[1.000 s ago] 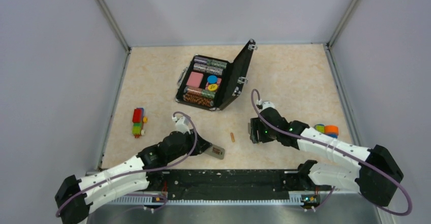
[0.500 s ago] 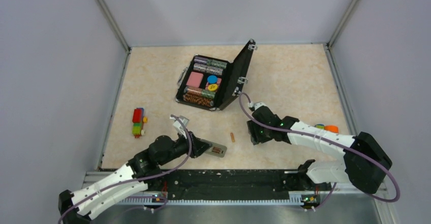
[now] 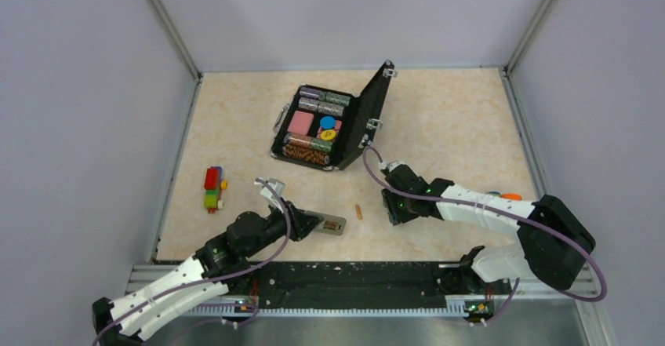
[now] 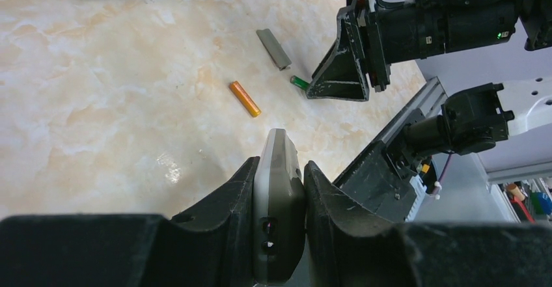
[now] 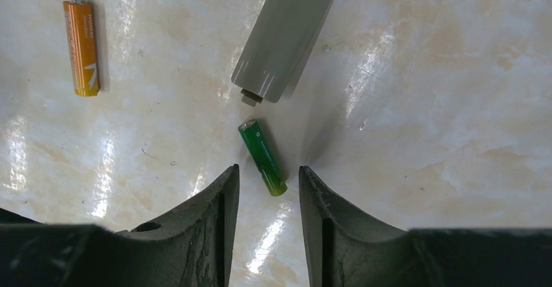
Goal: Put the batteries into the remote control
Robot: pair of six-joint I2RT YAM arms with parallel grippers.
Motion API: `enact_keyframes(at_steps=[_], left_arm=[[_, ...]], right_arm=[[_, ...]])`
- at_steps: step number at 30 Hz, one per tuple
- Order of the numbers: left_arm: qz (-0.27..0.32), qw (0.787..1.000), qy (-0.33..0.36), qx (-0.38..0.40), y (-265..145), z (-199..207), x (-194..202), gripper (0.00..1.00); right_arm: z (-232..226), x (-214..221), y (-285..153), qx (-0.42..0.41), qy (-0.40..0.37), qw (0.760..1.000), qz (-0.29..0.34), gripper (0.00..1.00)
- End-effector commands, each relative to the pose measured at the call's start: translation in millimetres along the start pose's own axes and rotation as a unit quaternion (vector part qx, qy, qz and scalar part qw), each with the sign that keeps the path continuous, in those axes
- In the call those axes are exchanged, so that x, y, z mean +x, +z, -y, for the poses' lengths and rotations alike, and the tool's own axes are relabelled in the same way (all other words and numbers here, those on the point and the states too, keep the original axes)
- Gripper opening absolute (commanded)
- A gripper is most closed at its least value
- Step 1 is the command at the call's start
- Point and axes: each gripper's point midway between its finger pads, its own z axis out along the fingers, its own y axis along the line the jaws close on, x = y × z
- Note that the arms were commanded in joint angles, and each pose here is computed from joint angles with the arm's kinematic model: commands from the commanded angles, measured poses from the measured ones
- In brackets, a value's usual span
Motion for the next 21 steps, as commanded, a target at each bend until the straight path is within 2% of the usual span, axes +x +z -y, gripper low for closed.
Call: enact_keyframes(at_steps=[1,7,14,17,21], left_arm=[[0.022,1.0,-0.01,-0.013,3.1,-4.0,-6.9,0.0],[0.023,0.999,-0.02,-0.023,5.0,-7.5,-6.0,0.0],[0.019,0.999,-0.022,-0.028,6.3,-9.1,-4.9,0.0],[0.02,0.999,-0.023,-0.033,6.6,-10.9,-5.0,0.0],[0.025,0.999,-0.027,-0.034,7.1,-11.4,-6.4,0.0]], right_arm=[[-4.9,-18.1,0.1,-0.008,0.001,1.0,0.018,0.38],[-4.8,-16.5,7.0,-0.002,-0.001,1.0,0.007,0.31],[-6.0,-24.0,7.8,-0.002,-0.007,1.0,0.015,0.3],[-6.0,-23.0,9.2,0.002,0.0,1.0,0.007,0.18],[-5.5,-21.0,5.2,0.01,0.047,0.999,0.009,0.08]])
